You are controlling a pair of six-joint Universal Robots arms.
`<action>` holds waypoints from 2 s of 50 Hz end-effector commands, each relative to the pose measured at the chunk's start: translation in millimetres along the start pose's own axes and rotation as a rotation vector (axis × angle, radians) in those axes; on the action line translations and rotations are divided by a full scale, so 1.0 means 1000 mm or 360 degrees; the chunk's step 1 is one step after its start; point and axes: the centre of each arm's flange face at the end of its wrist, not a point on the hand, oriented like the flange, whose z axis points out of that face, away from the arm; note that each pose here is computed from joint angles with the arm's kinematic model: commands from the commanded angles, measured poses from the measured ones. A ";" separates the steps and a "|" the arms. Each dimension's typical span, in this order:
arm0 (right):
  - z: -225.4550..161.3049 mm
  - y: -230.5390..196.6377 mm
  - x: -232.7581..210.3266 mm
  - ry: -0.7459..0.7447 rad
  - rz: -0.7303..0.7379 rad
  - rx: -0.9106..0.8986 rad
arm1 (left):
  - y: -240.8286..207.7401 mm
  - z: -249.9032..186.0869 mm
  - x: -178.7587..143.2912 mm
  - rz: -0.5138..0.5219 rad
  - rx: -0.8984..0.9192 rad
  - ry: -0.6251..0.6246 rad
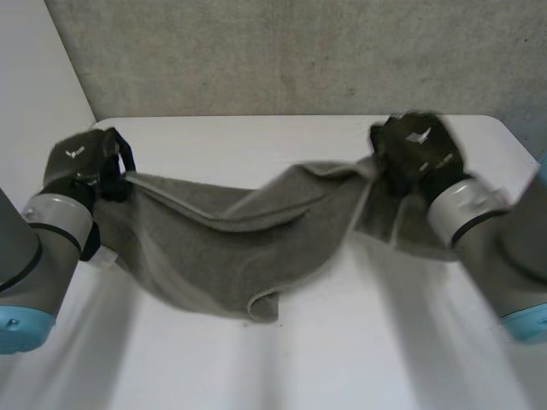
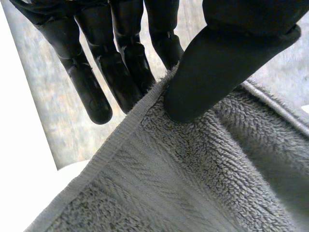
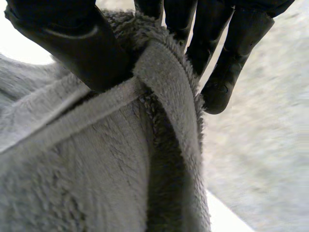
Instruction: Fold the towel.
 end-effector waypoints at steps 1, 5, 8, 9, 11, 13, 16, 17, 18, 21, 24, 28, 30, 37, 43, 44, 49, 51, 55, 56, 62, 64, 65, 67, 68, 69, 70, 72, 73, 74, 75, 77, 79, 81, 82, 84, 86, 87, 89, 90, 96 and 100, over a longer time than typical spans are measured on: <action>-0.022 -0.051 0.048 0.0098 0.0008 -0.0051 | -0.054 -0.019 0.002 0.0065 0.0216 0.0012; -0.028 -0.065 0.060 0.0092 0.0017 -0.0086 | -0.077 -0.031 0.004 0.0122 0.0285 0.0017; -0.034 -0.076 0.066 0.0044 0.0034 -0.0120 | -0.094 -0.042 0.008 0.0162 0.0314 0.0057; -0.036 -0.078 0.068 0.0015 0.0049 -0.0151 | -0.098 -0.046 0.010 0.0175 0.0300 0.0085; -0.038 -0.079 0.070 -0.0008 0.0063 -0.0184 | -0.100 -0.050 0.012 0.0179 0.0270 0.0119; -0.040 -0.078 0.071 -0.0039 0.0081 -0.0226 | -0.099 -0.052 0.013 0.0183 0.0224 0.0149; -0.040 -0.071 0.073 -0.0101 0.0127 -0.0302 | -0.093 -0.053 0.014 0.0187 0.0118 0.0192; -0.036 -0.062 0.073 -0.0131 0.0155 -0.0354 | -0.090 -0.052 0.015 0.0187 0.0075 0.0207; -0.036 -0.062 0.073 -0.0132 0.0155 -0.0354 | -0.089 -0.052 0.015 0.0187 0.0074 0.0207; -0.023 -0.039 0.072 -0.0181 0.0203 -0.0449 | -0.070 -0.039 0.015 0.0189 -0.0045 0.0218; -0.006 -0.027 0.070 -0.0202 0.0192 -0.0447 | -0.053 -0.016 0.016 0.0188 -0.0133 0.0218; 0.042 -0.015 0.073 -0.0170 0.0104 -0.0252 | -0.048 0.028 0.020 0.0184 -0.0119 0.0215; 0.059 -0.017 0.077 -0.0113 0.0055 -0.0155 | -0.056 0.042 0.023 0.0178 -0.0061 0.0216; 0.092 -0.054 0.096 0.0138 -0.0080 0.0254 | -0.116 0.062 0.031 0.0081 0.0266 0.0208; 0.090 -0.053 0.095 0.0150 -0.0034 0.0267 | -0.133 0.038 0.040 -0.0068 0.0308 0.0214; 0.087 -0.042 0.092 0.0131 -0.0009 0.0200 | -0.122 0.033 0.040 -0.0070 0.0254 0.0217; 0.079 0.001 0.075 0.0033 0.0053 -0.0066 | -0.072 0.021 0.038 -0.0051 0.0032 0.0217; 0.076 0.018 0.068 -0.0005 0.0059 -0.0149 | -0.052 0.017 0.037 -0.0046 -0.0049 0.0215; 0.068 0.080 0.046 -0.0156 0.0015 -0.0394 | 0.004 0.002 0.035 -0.0031 -0.0262 0.0222; 0.068 0.080 0.046 -0.0156 0.0015 -0.0395 | 0.004 0.002 0.035 -0.0031 -0.0263 0.0222; 0.054 0.135 0.026 -0.0281 -0.0055 -0.0629 | 0.056 -0.019 0.047 -0.0001 -0.0454 0.0299; 0.052 0.138 0.025 -0.0283 -0.0047 -0.0653 | 0.060 -0.024 0.051 0.0006 -0.0479 0.0321; 0.049 0.140 0.024 -0.0282 -0.0039 -0.0671 | 0.062 -0.028 0.054 0.0009 -0.0488 0.0337; 0.047 0.139 0.024 -0.0277 -0.0035 -0.0676 | 0.060 -0.031 0.056 0.0010 -0.0484 0.0347; 0.045 0.136 0.025 -0.0272 -0.0024 -0.0676 | 0.059 -0.033 0.057 0.0011 -0.0480 0.0357; 0.042 0.132 0.025 -0.0265 -0.0008 -0.0671 | 0.056 -0.035 0.059 0.0011 -0.0466 0.0368; 0.042 0.132 0.025 -0.0265 -0.0008 -0.0671 | 0.056 -0.035 0.059 0.0011 -0.0466 0.0368; 0.039 0.128 0.025 -0.0258 0.0018 -0.0671 | 0.051 -0.036 0.059 0.0008 -0.0439 0.0373; 0.036 0.126 0.025 -0.0248 0.0050 -0.0678 | 0.047 -0.038 0.060 0.0007 -0.0420 0.0375; 0.033 0.125 0.024 -0.0244 0.0083 -0.0687 | 0.043 -0.039 0.060 0.0004 -0.0403 0.0379; 0.033 0.125 0.024 -0.0243 0.0084 -0.0687 | 0.043 -0.039 0.060 0.0004 -0.0403 0.0379; 0.025 0.121 0.022 -0.0238 0.0153 -0.0703 | 0.040 -0.041 0.059 0.0001 -0.0391 0.0377; 0.020 0.119 0.020 -0.0238 0.0192 -0.0708 | 0.038 -0.041 0.059 0.0000 -0.0381 0.0375; 0.016 0.117 0.019 -0.0233 0.0225 -0.0710 | 0.036 -0.042 0.059 -0.0001 -0.0371 0.0374; 0.013 0.116 0.017 -0.0228 0.0258 -0.0712 | 0.035 -0.042 0.059 -0.0002 -0.0364 0.0372; 0.011 0.116 0.015 -0.0224 0.0286 -0.0702 | 0.034 -0.042 0.059 -0.0003 -0.0359 0.0370; 0.010 0.116 0.013 -0.0216 0.0309 -0.0684 | 0.033 -0.042 0.058 -0.0003 -0.0353 0.0368; 0.009 0.117 0.011 -0.0212 0.0323 -0.0667 | 0.033 -0.042 0.058 -0.0003 -0.0353 0.0366; 0.009 0.118 0.010 -0.0206 0.0327 -0.0645 | 0.033 -0.042 0.058 -0.0003 -0.0353 0.0366; 0.009 0.121 0.009 -0.0201 0.0326 -0.0630 | 0.034 -0.042 0.057 -0.0003 -0.0358 0.0363; 0.010 0.129 -0.002 -0.0214 0.0304 -0.0604 | 0.037 -0.042 0.055 -0.0003 -0.0369 0.0350; 0.014 0.135 -0.008 -0.0161 0.0268 -0.0597 | 0.038 -0.042 0.054 -0.0003 -0.0376 0.0347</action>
